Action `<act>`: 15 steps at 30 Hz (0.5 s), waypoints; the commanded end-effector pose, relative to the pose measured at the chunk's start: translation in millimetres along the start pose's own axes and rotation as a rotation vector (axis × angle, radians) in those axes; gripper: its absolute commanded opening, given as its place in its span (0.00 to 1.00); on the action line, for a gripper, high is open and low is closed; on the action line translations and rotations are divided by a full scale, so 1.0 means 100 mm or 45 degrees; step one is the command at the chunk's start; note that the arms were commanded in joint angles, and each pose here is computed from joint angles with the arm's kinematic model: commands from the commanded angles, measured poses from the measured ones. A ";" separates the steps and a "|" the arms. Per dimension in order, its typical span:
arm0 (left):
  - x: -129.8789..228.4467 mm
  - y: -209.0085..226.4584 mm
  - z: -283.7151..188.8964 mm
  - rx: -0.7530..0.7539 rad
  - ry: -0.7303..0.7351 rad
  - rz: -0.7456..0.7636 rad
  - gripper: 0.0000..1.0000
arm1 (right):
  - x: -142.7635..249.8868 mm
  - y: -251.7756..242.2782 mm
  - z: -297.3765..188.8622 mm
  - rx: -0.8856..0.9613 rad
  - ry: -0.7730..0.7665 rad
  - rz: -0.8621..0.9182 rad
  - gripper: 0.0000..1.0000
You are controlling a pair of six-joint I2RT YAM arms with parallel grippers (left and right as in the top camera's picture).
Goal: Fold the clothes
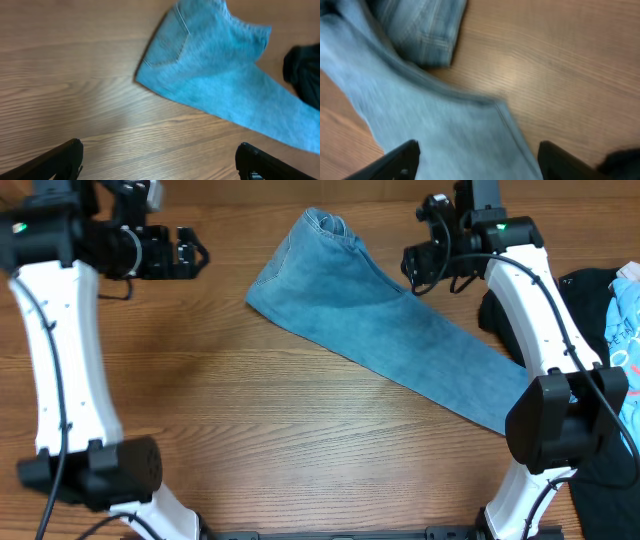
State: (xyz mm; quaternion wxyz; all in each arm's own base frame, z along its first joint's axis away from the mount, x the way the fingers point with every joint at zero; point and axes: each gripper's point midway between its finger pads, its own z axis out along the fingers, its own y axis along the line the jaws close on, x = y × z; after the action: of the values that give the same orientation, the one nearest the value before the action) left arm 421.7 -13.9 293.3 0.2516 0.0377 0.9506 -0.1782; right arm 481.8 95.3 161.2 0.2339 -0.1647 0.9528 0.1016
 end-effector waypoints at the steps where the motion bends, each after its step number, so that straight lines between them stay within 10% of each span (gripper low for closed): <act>1: 0.07 -0.18 0.49 0.096 0.134 0.051 1.00 | 0.18 0.06 -0.04 -0.034 0.094 0.164 0.83; 4: 0.05 -0.31 0.67 0.121 0.150 0.098 0.99 | 0.47 0.01 0.00 0.025 0.248 0.395 0.72; 7: 0.02 -0.40 0.67 0.131 0.133 0.130 0.99 | 0.74 -0.14 0.05 0.116 0.381 0.647 0.83; 15: 0.11 -0.40 0.64 0.131 0.172 0.133 1.00 | 1.06 -0.47 0.56 0.122 0.410 0.422 0.91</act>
State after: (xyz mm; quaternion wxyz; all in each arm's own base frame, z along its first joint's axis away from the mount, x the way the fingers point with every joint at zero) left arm 438.2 -73.1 236.9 0.1764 0.0922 0.9578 -0.2076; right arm 434.6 41.7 78.1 0.0650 0.0558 0.9933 0.0782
